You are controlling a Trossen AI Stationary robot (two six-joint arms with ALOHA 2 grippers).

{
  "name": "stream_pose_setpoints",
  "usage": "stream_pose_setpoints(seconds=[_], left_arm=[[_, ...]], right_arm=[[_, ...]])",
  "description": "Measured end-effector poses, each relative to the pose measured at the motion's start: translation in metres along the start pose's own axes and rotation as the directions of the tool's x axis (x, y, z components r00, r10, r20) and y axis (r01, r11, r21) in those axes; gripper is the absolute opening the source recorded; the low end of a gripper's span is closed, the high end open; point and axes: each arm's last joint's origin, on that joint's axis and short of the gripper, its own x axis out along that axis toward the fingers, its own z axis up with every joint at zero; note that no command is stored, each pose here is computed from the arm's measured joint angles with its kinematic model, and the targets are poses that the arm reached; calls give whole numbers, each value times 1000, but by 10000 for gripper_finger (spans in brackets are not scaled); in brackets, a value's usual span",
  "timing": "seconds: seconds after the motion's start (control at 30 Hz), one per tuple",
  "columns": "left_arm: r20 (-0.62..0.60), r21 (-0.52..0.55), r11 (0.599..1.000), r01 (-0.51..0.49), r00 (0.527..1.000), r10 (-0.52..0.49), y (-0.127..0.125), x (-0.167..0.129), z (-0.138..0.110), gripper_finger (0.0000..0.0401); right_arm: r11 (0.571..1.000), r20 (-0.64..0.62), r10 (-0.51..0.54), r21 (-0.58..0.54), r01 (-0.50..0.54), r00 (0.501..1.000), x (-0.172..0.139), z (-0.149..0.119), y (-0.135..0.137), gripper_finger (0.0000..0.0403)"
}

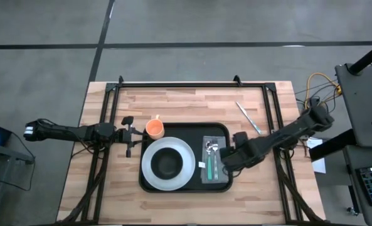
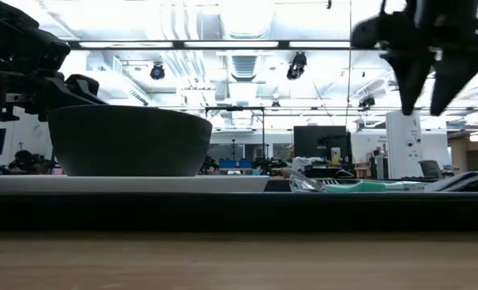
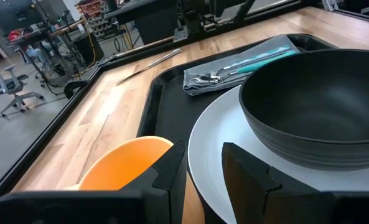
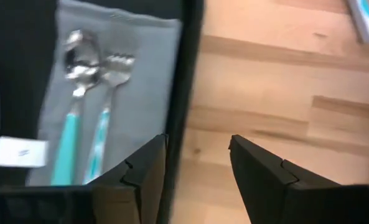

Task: Set up tray
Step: Put the blue knife on the right side of the gray napkin

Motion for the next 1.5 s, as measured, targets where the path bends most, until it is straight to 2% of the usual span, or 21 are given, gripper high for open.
stream_pose_setpoints(seconds=[0.33,0.7,0.87,1.0,1.2,1.5], left_arm=[[0,0,1000,0,1000,0,0,0,0,84],[0,0,1000,0,1000,0,0,0,0,84],[-1,0,1000,0,1000,0,0,0,0,84],[0,0,1000,0,1000,0,0,0,0,84],[0,0,1000,0,1000,0,0,0,0,84],[0,0,1000,0,1000,0,0,0,0,84]], right_arm=[[999,7,-34,-13,34,999,28,10,-57,179],[999,-6,4,-42,-4,1000,46,24,-110,178],[995,-19,63,-72,-64,998,45,40,-116,173],[997,-29,71,-4,-71,997,47,56,-119,174],[999,-91,48,27,-45,995,56,82,-122,174],[999,-74,-31,-25,29,997,70,123,-137,173]])
